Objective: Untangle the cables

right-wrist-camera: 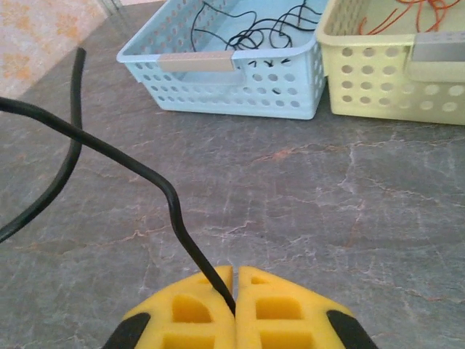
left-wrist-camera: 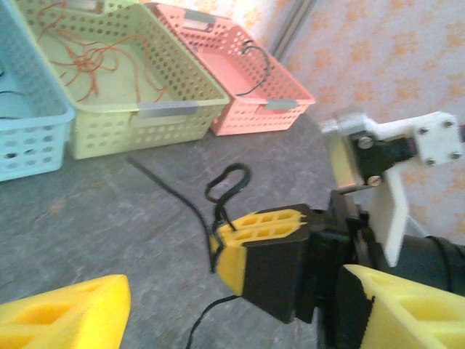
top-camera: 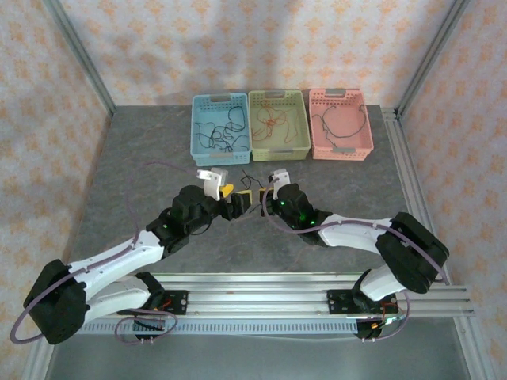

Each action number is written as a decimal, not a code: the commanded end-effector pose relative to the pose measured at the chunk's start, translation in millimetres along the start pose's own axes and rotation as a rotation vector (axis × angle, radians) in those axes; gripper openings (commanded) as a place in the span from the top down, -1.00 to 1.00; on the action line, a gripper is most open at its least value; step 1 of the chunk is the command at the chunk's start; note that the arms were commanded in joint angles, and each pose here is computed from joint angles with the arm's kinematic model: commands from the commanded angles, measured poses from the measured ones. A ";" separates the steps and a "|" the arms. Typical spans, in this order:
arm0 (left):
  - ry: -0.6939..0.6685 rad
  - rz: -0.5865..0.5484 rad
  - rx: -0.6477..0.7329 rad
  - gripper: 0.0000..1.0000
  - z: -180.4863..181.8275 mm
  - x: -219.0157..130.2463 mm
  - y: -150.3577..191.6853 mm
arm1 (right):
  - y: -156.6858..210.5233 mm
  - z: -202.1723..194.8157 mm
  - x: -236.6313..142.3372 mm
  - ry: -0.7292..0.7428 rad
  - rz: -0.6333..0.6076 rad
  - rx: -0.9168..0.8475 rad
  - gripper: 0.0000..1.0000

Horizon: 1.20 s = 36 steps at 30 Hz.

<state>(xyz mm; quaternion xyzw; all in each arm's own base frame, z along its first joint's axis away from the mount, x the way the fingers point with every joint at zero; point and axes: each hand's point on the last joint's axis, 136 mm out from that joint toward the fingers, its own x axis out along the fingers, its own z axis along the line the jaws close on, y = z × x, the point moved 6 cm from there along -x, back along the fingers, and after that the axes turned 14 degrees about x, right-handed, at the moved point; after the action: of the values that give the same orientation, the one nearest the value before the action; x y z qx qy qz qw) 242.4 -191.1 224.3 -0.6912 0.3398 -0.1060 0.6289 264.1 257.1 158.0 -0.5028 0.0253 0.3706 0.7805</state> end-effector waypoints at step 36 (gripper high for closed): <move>0.004 0.056 -0.519 0.34 9.6 10.5 -37.6 | -17.9 39.1 -40.0 -0.366 -0.093 -0.081 1.00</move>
<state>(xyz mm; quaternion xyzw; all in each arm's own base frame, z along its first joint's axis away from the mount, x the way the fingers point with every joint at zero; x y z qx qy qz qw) 266.7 -186.2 247.3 -0.8235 0.3758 0.0081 0.4249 234.3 264.5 197.3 -0.4606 -0.1278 0.4304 0.7657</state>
